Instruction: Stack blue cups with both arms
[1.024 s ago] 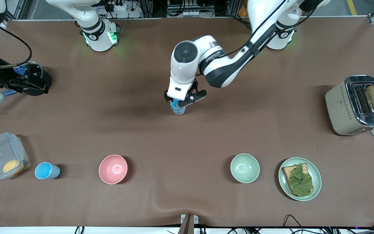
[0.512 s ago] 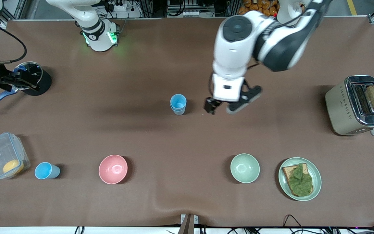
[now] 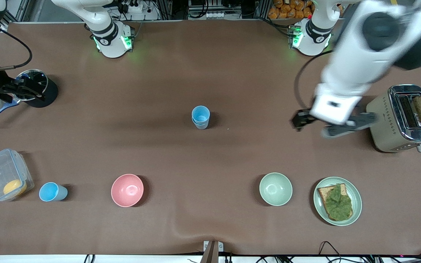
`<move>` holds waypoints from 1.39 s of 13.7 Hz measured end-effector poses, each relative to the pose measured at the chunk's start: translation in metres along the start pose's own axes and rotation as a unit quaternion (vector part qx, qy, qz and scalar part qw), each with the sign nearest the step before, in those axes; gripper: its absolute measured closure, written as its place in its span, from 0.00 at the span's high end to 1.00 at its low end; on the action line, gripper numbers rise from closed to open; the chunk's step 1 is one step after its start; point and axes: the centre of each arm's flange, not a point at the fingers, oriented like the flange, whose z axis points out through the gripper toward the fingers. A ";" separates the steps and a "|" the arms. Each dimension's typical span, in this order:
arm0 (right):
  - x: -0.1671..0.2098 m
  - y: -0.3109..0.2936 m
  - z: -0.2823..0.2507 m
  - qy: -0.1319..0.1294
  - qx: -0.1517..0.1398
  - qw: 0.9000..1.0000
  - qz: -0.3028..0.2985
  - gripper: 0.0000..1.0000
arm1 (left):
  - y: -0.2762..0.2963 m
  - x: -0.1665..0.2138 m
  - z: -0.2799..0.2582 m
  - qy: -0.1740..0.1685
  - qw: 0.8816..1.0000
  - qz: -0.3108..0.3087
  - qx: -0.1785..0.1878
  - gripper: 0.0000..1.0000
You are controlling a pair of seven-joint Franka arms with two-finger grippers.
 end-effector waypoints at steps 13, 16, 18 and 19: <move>-0.002 -0.002 0.001 -0.008 0.013 1.000 0.000 1.00 | -0.152 0.016 -0.053 -0.007 0.997 0.080 0.011 1.00; -0.004 0.000 0.002 -0.014 0.049 0.999 0.008 1.00 | -0.153 0.016 -0.052 -0.009 0.997 0.082 0.010 1.00; -0.006 0.006 0.000 -0.017 0.056 0.998 0.013 1.00 | -0.152 0.015 -0.052 -0.013 0.996 0.086 0.011 1.00; -0.006 0.008 0.000 -0.018 0.057 0.998 0.015 1.00 | -0.152 0.014 -0.052 -0.014 0.995 0.093 0.011 1.00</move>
